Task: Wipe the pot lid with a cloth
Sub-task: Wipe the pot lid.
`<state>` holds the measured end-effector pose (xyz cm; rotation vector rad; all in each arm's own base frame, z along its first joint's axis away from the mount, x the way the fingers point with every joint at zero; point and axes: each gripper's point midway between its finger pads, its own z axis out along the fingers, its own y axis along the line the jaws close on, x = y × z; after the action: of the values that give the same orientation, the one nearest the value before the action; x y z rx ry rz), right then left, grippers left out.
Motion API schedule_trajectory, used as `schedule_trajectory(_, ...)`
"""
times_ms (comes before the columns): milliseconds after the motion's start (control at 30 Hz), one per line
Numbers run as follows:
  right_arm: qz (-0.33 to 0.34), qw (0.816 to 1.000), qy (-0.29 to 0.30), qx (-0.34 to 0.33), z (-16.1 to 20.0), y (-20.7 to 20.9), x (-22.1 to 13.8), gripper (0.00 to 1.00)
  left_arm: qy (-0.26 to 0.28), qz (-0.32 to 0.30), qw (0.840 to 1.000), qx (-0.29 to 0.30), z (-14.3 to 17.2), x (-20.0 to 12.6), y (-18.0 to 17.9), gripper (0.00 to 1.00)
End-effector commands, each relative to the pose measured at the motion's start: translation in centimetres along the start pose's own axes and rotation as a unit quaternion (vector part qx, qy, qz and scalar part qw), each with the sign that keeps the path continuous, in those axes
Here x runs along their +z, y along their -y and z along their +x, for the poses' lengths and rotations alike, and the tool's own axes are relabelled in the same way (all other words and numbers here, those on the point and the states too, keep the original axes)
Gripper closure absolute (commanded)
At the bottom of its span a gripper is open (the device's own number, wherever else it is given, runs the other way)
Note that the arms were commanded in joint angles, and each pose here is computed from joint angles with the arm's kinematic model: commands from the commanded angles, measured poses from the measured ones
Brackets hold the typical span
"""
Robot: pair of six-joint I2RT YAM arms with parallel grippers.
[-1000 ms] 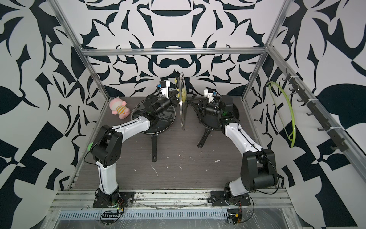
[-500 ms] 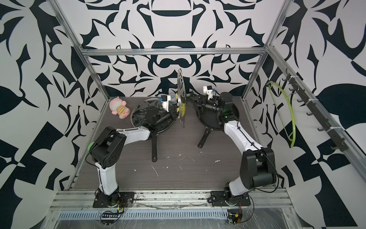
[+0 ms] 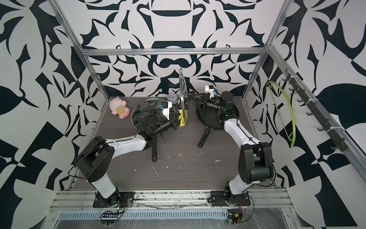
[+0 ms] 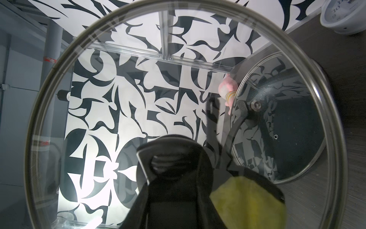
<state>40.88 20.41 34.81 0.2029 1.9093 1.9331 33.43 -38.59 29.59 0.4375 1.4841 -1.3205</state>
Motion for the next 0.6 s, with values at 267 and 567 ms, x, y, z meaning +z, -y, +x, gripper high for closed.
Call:
schedule_trajectory(267, -0.177, 0.982, 0.010, -0.067, -0.1, -9.2, -0.1, 1.00, -0.010, 0.105, 0.992, 0.069, -3.3, -0.7, 8.4, 1.00)
schedule_trajectory(567, -0.192, 0.980, -0.004, -0.050, 0.6, -8.2, 0.4, 1.00, -0.003, 0.102, 0.989, 0.108, -6.0, 1.5, 8.7, 1.00)
